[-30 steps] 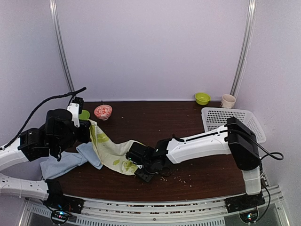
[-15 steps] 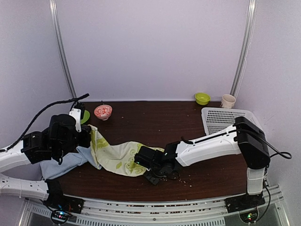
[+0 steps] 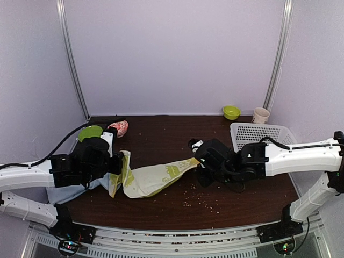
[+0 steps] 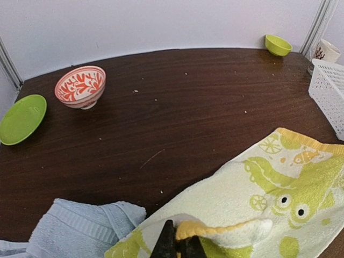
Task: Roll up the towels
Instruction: Pick up the towel from the center of the board.
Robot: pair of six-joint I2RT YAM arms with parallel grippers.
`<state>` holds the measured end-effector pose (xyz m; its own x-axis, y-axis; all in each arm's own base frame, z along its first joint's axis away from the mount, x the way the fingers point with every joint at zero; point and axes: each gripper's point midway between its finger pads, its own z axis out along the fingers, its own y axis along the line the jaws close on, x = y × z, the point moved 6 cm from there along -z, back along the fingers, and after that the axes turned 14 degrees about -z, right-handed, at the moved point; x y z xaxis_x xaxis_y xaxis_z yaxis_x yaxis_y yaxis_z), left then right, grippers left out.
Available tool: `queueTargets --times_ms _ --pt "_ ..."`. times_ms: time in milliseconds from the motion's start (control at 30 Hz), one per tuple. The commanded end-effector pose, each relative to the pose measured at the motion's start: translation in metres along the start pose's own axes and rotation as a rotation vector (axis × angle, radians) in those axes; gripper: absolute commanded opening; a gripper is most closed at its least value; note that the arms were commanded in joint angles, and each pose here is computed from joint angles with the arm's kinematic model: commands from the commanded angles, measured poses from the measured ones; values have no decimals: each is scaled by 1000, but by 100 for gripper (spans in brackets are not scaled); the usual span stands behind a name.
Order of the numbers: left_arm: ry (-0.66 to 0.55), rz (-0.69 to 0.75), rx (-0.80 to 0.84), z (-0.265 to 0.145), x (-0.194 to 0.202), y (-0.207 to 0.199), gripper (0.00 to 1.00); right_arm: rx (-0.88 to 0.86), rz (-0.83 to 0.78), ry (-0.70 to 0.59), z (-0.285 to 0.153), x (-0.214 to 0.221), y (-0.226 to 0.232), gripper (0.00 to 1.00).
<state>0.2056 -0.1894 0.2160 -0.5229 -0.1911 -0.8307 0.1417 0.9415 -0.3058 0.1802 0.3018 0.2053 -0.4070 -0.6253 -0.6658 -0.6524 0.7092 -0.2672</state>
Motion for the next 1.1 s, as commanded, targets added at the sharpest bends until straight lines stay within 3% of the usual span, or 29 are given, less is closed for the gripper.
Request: queueTargets --times_ms 0,200,267,367,433,500,567,867,933,1067 --pt "22 -82 56 19 12 -12 0 95 34 64 11 39 -10 0" --pt "121 -101 -81 23 49 19 0 79 84 98 16 73 -11 0" --pt "153 -112 -102 21 60 28 5 77 86 102 15 78 -12 0" --pt "200 -135 -127 18 73 38 25 70 85 107 15 82 -11 0" --pt "223 -146 -128 15 76 40 51 66 84 108 15 83 -11 0" --pt "244 -159 -136 10 74 40 70 60 83 105 15 81 -10 0" --pt "267 -182 -144 5 72 39 79 59 81 100 14 79 -11 0" --pt "378 -354 -175 -7 62 25 82 52 89 85 11 75 -11 0" --pt "384 -380 -150 -9 58 18 96 52 92 83 10 74 -12 0" --pt "387 -411 -91 -13 47 4 98 49 94 83 10 74 -11 0"
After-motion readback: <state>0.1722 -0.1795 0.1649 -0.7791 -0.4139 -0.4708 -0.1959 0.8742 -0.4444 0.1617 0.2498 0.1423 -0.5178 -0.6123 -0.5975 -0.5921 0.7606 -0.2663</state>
